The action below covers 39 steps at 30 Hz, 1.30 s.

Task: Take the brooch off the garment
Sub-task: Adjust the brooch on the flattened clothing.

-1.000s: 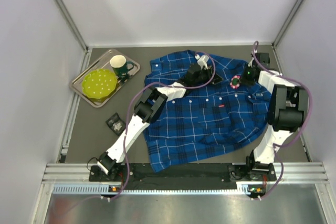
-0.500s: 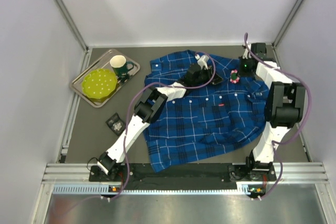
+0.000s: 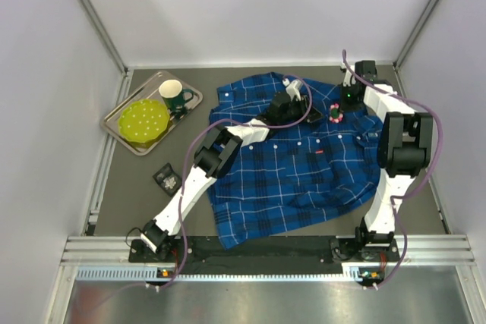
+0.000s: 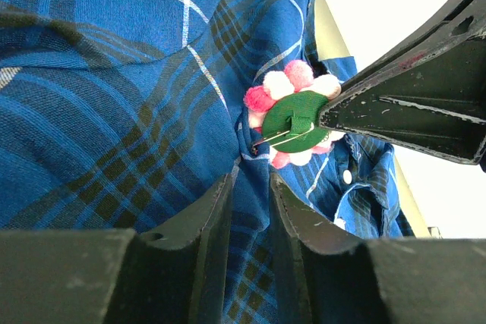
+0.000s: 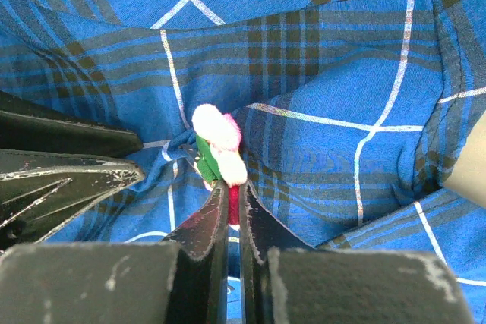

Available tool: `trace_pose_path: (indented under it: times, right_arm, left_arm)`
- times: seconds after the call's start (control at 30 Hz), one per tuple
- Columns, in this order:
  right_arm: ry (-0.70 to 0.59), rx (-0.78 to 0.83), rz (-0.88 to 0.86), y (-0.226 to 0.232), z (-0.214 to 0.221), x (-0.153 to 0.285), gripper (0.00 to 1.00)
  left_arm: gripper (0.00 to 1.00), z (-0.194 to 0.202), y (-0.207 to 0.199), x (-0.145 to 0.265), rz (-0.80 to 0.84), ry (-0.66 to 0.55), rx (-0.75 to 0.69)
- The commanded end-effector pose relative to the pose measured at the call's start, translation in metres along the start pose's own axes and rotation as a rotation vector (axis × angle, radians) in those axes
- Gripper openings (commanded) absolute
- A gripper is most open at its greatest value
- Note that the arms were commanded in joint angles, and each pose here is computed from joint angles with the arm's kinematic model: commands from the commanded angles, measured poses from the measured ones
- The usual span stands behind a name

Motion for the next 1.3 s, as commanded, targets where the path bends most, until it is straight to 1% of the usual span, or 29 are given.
trace_pose_path:
  times: [0.0,0.07,0.1,0.17,0.2,0.23,0.27,0.33,0.4,0.43,0.47,0.5,0.57,0.7,0.8,0.93,1.07,1.27]
  right_arm:
    - [-0.051,0.037,-0.007,0.000,-0.021,0.004,0.00]
    - [-0.064,0.040,-0.002,-0.001,-0.025,0.004,0.00]
    - [-0.067,0.065,-0.009,0.008,-0.028,0.003,0.01]
    - [-0.055,0.061,0.046,0.001,-0.026,0.006,0.06]
    - [-0.059,0.058,0.064,0.000,-0.026,0.008,0.06]
    - [-0.069,0.050,0.087,-0.003,-0.028,0.014,0.07]
    - [-0.072,0.041,0.088,-0.002,-0.027,0.015,0.10]
    - [-0.116,0.022,0.078,0.001,-0.033,0.019,0.10]
    - [-0.141,0.004,0.073,0.005,-0.033,0.024,0.09]
    - [-0.163,0.002,0.076,0.004,-0.037,0.025,0.06]
    - [-0.163,0.005,0.077,0.004,-0.036,0.024,0.00]
    - [-0.160,0.017,0.075,0.003,-0.035,0.022,0.00]
    - [-0.146,0.041,0.061,0.004,-0.035,0.021,0.00]
    - [-0.068,0.116,0.048,0.004,-0.026,0.015,0.00]
    - [-0.033,0.171,0.058,0.010,-0.022,0.016,0.00]
    - [-0.028,0.250,0.093,0.024,-0.027,0.023,0.00]
    - [0.044,0.339,0.180,0.029,-0.025,0.014,0.00]
    - [0.086,0.348,0.178,0.034,-0.017,-0.003,0.00]
  left_arm:
    - [0.32,0.012,-0.011,0.002,-0.005,0.050,0.000]
    - [0.32,0.012,-0.011,0.002,-0.005,0.050,0.000]
    - [0.32,0.012,-0.011,0.002,-0.005,0.050,0.000]
    - [0.32,0.013,-0.011,0.002,-0.005,0.055,0.000]
    - [0.32,0.012,-0.011,0.002,-0.005,0.052,0.000]
    - [0.32,0.012,-0.011,0.002,-0.005,0.050,0.000]
    - [0.32,0.011,-0.012,0.002,-0.002,0.050,0.000]
    - [0.32,0.012,-0.012,0.002,0.000,0.052,0.002]
    - [0.32,0.012,-0.012,0.002,-0.001,0.055,0.001]
    - [0.32,0.012,-0.012,0.003,-0.002,0.056,0.000]
    - [0.32,0.012,-0.012,0.003,-0.004,0.056,-0.001]
    - [0.31,0.012,-0.012,0.003,-0.004,0.056,-0.003]
    - [0.32,0.012,-0.012,0.003,-0.001,0.058,-0.002]
    - [0.31,0.013,-0.012,0.003,0.002,0.062,0.004]
    - [0.31,0.014,-0.011,0.002,0.002,0.064,0.007]
    - [0.31,0.014,-0.010,0.002,-0.003,0.063,0.008]
    - [0.31,0.014,-0.009,0.002,-0.008,0.060,0.006]
    - [0.31,0.015,-0.007,0.002,-0.009,0.061,0.008]
Point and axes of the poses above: each gripper's point midway between its finger pads, its own x axis back along the fingers, its own y axis along the line the jaws close on, z = x × y, the point moved 3 cm from there along x, back along the fingers, and after that the axes turned 14 degrees about x, right-handed, at the moved point
